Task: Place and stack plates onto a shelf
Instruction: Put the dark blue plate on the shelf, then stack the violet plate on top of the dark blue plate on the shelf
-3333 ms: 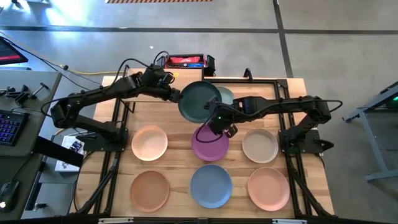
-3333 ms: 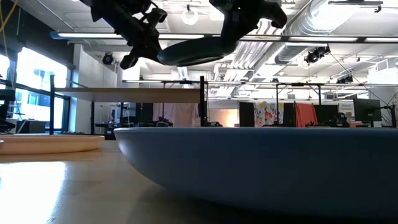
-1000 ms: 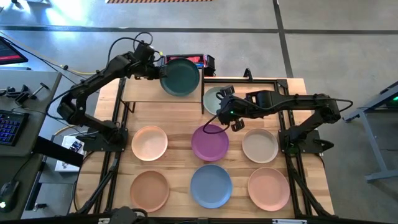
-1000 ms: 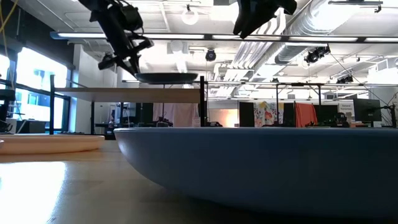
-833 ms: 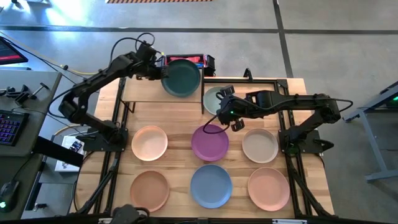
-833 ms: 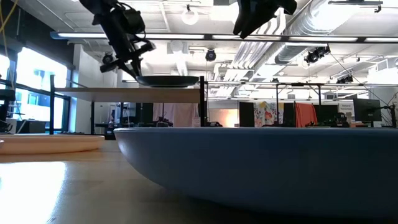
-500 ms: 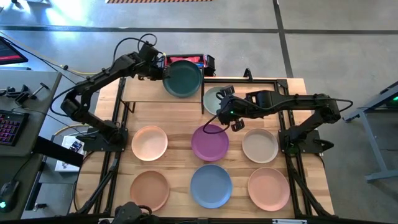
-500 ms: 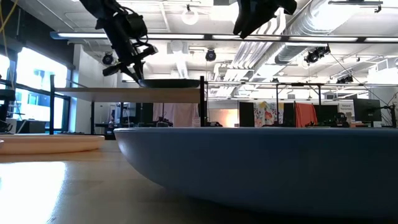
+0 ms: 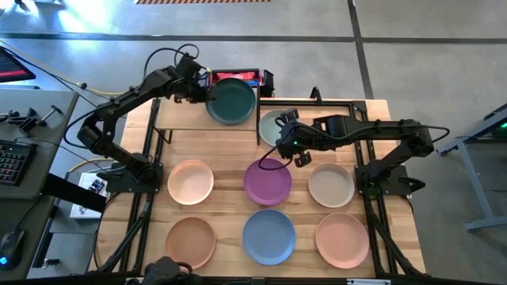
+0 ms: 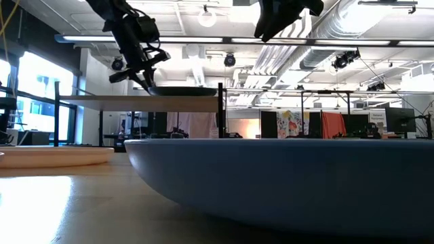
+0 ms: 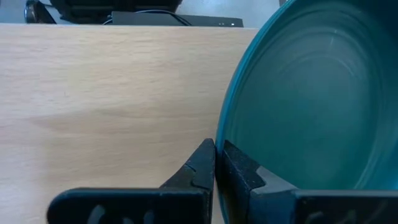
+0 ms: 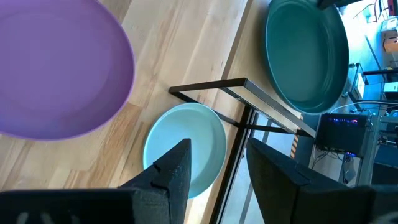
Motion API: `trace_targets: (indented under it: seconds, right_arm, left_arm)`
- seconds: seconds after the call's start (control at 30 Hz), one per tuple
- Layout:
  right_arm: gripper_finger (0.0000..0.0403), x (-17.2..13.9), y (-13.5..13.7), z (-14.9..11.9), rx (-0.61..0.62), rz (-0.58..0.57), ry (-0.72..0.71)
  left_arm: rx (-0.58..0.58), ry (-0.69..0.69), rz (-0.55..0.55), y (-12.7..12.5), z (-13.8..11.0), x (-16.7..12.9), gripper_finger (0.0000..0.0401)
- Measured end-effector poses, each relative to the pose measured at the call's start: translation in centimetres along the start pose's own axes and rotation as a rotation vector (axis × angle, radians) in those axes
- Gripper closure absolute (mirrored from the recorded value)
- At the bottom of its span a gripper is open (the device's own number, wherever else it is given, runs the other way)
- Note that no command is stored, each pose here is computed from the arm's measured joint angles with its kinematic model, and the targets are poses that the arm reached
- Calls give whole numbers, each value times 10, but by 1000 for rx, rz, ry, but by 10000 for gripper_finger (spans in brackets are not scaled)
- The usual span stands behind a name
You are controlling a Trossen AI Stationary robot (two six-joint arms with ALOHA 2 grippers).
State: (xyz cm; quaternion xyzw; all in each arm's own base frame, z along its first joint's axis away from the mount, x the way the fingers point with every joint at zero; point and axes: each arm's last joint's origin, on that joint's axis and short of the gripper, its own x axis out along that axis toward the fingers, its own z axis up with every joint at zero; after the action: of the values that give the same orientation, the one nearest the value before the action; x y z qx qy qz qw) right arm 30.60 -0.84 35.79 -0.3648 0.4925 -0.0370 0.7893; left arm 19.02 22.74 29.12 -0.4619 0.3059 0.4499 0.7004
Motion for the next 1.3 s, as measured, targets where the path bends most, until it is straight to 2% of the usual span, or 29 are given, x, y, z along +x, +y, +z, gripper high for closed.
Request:
trace_targets:
  seconds: [0.43,0.6,0.87,1.03,1.17,1.3]
  right_arm:
    - [260,0,0,0,1,-1,0]
    - [260,0,0,0,24,0,0]
    - [260,0,0,0,27,0,0]
    - [260,2,-1,-2,144,49,-14]
    - [260,6,-3,-11,310,173,1]
    - [260,16,-4,-20,446,228,45]
  left_arm:
    - [7,9,-4,0,-1,0,348]
    - [19,34,-42,-1,-2,-1,336]
    - [24,-23,-83,1,-2,-24,334]
    - [31,-67,-130,1,-6,-45,334]
    - [79,-39,-269,-3,-14,-65,334]
    - [138,-11,-395,-12,-28,-83,334]
